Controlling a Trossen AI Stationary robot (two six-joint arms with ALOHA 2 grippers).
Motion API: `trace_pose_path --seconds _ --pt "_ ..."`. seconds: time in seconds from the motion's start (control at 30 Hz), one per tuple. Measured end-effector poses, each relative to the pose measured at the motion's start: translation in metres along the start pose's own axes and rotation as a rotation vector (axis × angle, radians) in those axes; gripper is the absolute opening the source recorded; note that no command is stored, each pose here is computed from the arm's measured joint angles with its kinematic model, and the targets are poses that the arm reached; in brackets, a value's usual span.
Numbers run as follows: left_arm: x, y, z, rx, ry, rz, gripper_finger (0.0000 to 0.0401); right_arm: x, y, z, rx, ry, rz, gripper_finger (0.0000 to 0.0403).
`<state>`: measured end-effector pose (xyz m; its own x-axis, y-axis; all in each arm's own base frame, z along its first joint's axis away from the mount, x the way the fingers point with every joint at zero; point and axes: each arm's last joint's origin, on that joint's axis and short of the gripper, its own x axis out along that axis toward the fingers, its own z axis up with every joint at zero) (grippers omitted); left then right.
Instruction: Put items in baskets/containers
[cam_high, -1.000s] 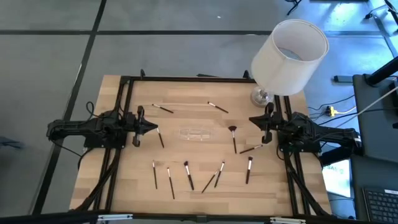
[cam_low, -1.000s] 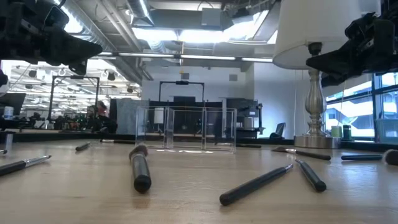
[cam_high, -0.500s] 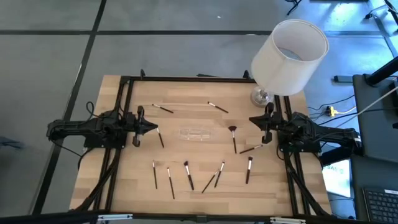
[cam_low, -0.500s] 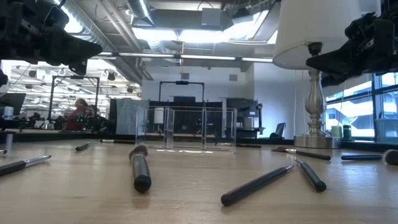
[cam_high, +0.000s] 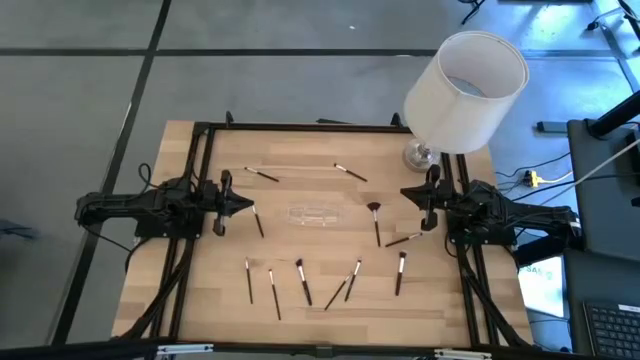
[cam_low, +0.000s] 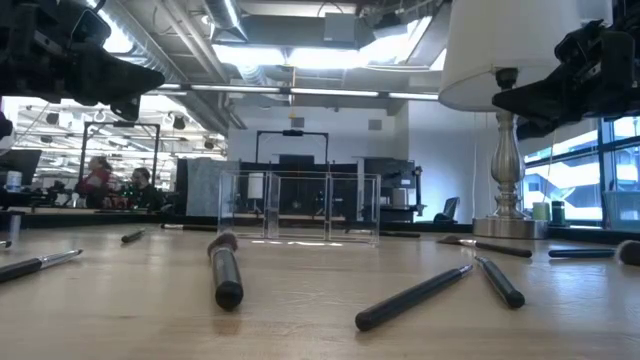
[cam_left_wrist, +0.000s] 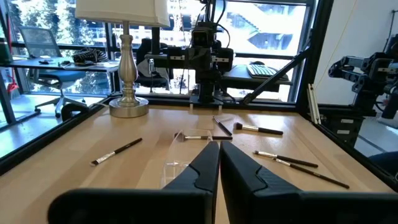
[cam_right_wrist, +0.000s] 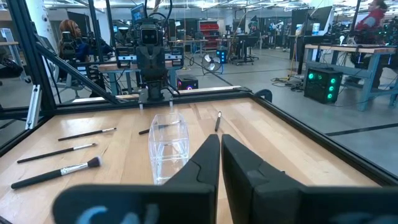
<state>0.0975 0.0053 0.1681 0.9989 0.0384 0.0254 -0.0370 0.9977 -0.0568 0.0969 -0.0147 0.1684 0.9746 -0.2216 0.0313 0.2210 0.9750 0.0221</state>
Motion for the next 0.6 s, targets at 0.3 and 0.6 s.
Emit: trace_pose_path --seconds 0.3,0.6 --pt "0.0000 0.0000 0.0000 0.000 0.000 0.000 0.0010 0.0000 0.0000 0.0001 0.000 -0.001 0.000 0.0019" --pt "0.0000 0.0000 0.0000 0.000 0.000 0.000 0.0010 -0.0001 0.0007 0.0029 0.370 -0.025 0.027 0.0019"
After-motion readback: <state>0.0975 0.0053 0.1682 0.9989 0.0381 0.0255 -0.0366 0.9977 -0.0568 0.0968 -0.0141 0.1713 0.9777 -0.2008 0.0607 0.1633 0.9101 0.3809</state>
